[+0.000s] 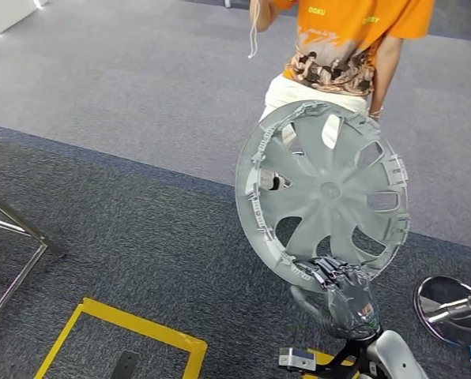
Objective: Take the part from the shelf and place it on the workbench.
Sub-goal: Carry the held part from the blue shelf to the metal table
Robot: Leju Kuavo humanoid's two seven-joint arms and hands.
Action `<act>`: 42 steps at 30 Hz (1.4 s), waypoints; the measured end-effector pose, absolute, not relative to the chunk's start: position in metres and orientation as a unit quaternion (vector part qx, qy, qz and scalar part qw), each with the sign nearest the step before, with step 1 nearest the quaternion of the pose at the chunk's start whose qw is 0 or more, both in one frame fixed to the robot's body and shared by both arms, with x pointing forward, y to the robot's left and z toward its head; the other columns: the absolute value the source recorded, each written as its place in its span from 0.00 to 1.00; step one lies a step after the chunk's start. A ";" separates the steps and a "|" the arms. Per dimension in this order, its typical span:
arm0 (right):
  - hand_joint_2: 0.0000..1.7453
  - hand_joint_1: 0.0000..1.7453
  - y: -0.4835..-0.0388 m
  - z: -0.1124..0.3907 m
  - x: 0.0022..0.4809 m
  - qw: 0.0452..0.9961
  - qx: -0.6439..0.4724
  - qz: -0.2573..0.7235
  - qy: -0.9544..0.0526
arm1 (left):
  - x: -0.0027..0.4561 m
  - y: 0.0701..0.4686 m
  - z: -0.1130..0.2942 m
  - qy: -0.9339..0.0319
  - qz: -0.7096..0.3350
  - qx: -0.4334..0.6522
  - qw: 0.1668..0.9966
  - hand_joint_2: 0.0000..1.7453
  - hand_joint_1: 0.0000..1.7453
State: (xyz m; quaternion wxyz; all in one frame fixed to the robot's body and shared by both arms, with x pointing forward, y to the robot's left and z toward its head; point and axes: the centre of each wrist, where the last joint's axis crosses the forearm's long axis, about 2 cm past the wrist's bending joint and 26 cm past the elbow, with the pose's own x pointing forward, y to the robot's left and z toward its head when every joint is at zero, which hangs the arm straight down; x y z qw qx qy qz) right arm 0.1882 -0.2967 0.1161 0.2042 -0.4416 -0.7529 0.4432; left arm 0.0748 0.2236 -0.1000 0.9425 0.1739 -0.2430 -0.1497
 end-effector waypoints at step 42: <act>1.00 1.00 -0.300 0.131 0.206 0.171 -0.448 0.431 -0.764 | 0.077 0.222 -0.099 -0.240 -0.139 0.171 0.945 1.00 0.00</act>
